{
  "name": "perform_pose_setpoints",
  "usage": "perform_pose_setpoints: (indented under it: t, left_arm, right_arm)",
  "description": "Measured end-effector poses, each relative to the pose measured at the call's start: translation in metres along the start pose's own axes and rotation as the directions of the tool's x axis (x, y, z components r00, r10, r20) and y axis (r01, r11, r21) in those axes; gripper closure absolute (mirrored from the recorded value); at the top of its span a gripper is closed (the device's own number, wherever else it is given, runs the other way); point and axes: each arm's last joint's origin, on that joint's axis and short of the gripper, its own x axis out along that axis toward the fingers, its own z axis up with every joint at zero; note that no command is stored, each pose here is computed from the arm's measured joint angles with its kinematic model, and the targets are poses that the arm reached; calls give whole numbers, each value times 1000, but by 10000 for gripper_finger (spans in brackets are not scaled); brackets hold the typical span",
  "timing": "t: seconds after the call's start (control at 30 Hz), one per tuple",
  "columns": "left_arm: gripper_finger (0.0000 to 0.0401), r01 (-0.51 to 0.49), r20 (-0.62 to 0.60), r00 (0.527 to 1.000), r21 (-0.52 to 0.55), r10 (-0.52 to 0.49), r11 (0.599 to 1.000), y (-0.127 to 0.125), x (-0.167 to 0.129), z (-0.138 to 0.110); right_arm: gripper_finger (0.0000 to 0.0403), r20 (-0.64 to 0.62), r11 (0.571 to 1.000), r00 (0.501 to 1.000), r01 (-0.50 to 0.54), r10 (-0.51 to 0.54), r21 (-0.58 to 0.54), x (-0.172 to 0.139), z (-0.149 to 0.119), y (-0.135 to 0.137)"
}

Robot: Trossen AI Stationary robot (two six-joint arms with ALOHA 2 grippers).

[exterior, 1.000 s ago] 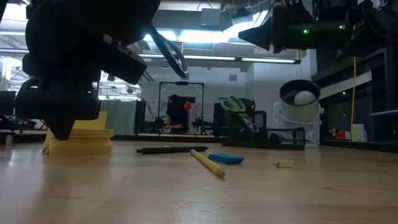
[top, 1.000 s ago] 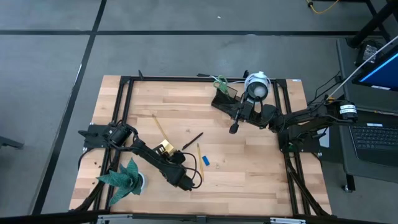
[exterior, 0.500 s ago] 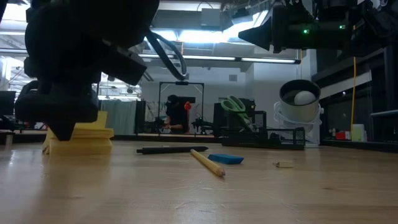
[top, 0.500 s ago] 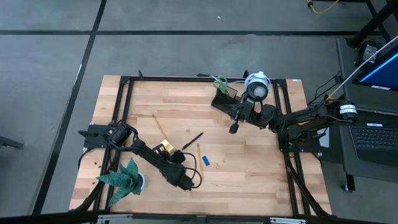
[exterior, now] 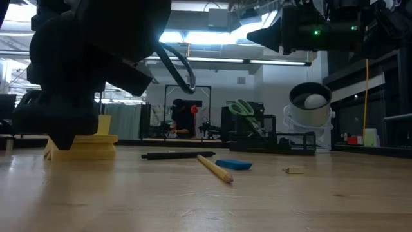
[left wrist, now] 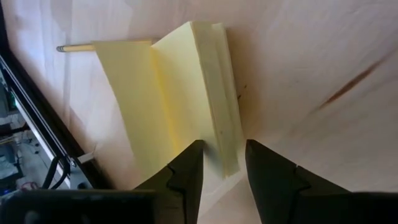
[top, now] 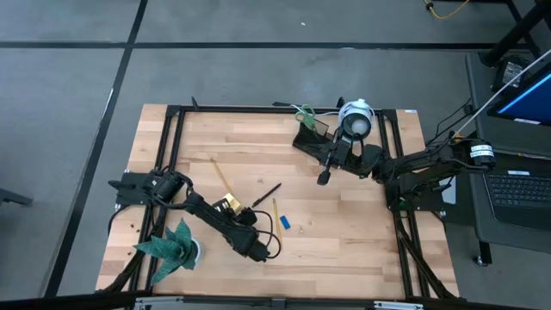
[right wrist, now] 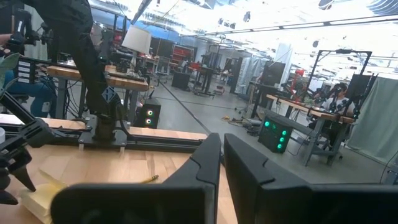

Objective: Pick and place office supplies into organizer
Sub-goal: Put the yellow sticky notes into the metal mesh desk organizer

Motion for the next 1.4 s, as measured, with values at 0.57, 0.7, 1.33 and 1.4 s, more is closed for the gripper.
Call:
perform_pose_setpoints:
  t: [0.57,0.7,1.33,1.4]
  left_arm:
    - [391,-30,13,999,5,30,1000,2,0,0]
    - [395,-51,20,999,11,51,999,4,0,-2]
    - [397,-88,278,957,-4,86,996,3,-32,-23]
    - [397,-74,289,955,-12,74,997,7,-36,-24]
  right_arm:
    - [375,0,1000,1000,0,0,0,0,0,0]
    - [375,0,1000,1000,0,0,0,0,0,0]
    - [375,-1,1000,1000,0,0,0,0,0,0]
    - [375,-1,1000,1000,0,0,0,0,0,0]
